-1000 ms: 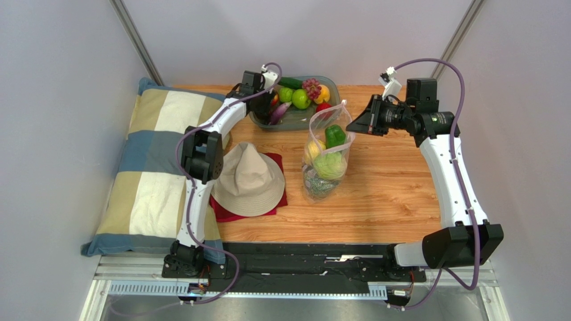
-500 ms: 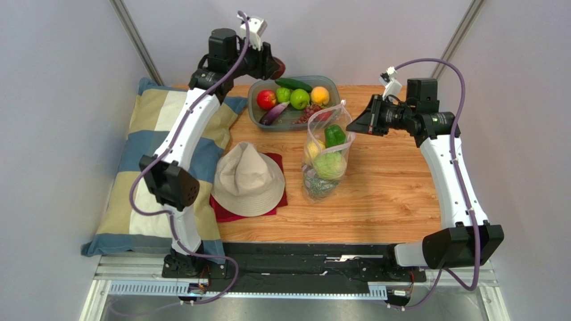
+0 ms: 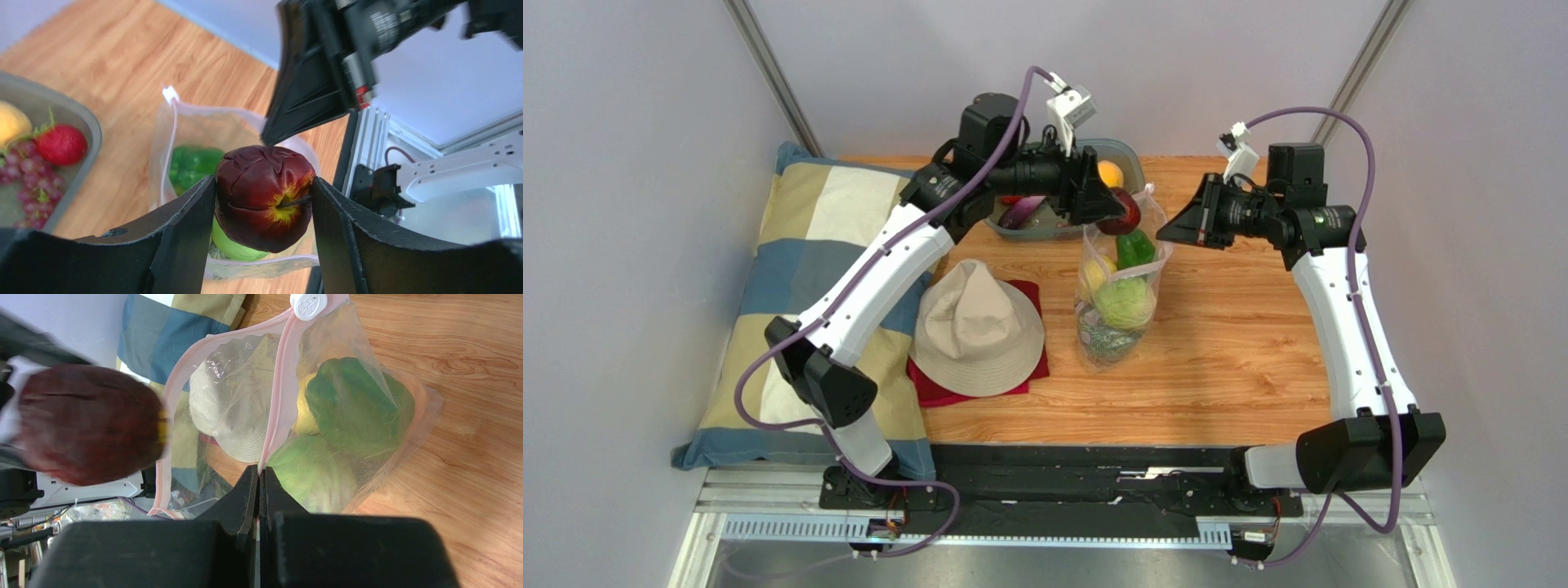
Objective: Place the food in the zip-top bag and seal the zipper
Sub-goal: Place the fake fruit in the zipper food storage bag.
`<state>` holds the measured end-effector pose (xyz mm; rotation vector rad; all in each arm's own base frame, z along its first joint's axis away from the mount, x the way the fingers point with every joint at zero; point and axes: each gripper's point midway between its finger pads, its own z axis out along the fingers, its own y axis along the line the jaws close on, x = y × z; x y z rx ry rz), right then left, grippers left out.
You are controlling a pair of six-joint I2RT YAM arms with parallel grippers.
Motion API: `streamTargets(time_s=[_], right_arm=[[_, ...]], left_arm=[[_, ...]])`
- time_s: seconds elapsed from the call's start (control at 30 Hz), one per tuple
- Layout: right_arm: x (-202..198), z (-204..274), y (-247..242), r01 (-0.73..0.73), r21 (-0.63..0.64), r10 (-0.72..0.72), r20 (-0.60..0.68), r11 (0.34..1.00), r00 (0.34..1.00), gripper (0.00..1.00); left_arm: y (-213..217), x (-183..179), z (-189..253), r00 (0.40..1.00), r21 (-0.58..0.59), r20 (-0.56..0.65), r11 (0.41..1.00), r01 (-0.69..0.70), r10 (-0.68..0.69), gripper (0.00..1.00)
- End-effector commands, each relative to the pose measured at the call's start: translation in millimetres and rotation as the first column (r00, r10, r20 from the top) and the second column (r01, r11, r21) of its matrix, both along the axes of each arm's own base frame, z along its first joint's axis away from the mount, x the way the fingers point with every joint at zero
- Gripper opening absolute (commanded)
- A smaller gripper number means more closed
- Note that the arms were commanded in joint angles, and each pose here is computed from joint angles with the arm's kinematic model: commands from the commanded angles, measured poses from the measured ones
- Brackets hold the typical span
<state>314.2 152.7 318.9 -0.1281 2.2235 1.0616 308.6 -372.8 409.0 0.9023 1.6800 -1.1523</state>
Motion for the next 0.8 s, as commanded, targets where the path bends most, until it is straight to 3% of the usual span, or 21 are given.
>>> streamTargets(time_s=[0.0, 0.1, 0.2, 0.33, 0.37, 0.47, 0.57, 0.77], right_arm=[[-4.6, 25.6, 4.4, -0.023, 0.023, 0.02, 0.1, 0.999, 0.995, 0.0], [-3.8, 21.7, 4.7, -0.024, 0.024, 0.022, 0.09, 0.999, 0.996, 0.0], [-3.4, 22.2, 4.7, -0.023, 0.025, 0.021, 0.092, 0.999, 0.996, 0.0], [-1.5, 21.2, 4.8, -0.024, 0.023, 0.022, 0.092, 0.999, 0.995, 0.0], [-1.4, 22.3, 4.8, -0.025, 0.023, 0.022, 0.095, 0.999, 0.995, 0.0], [-0.3, 22.1, 4.1, -0.024, 0.019, 0.022, 0.097, 1.0, 0.995, 0.0], [-0.6, 21.6, 3.6, -0.023, 0.012, 0.022, 0.103, 1.0, 0.994, 0.0], [-0.8, 16.7, 2.5, -0.018, 0.008, 0.017, 0.089, 1.0, 0.996, 0.0]], left_arm=[[2.9, 16.6, -29.3, 0.995, 0.079, -0.069, 0.995, -0.06, 0.065, 0.81], [11.6, 43.2, -17.5, 0.99, 0.04, -0.075, 0.993, -0.114, 0.117, 0.89], [33.4, 83.5, -7.6, 0.976, -0.018, -0.095, 0.98, -0.196, 0.194, 0.91], [62.4, 141.1, -51.9, 0.935, 0.08, -0.038, 0.934, -0.349, 0.353, 0.9], [74.9, 160.3, -68.5, 0.911, 0.14, 0.04, 0.901, -0.411, 0.41, 0.89], [108.0, 206.1, -124.9, 0.834, 0.273, 0.092, 0.792, -0.546, 0.544, 0.88], [140.8, 247.3, -161.6, 0.75, 0.313, 0.099, 0.695, -0.647, 0.654, 0.86], [164.2, 302.2, -211.7, 0.715, 0.359, 0.167, 0.634, -0.685, 0.678, 0.85]])
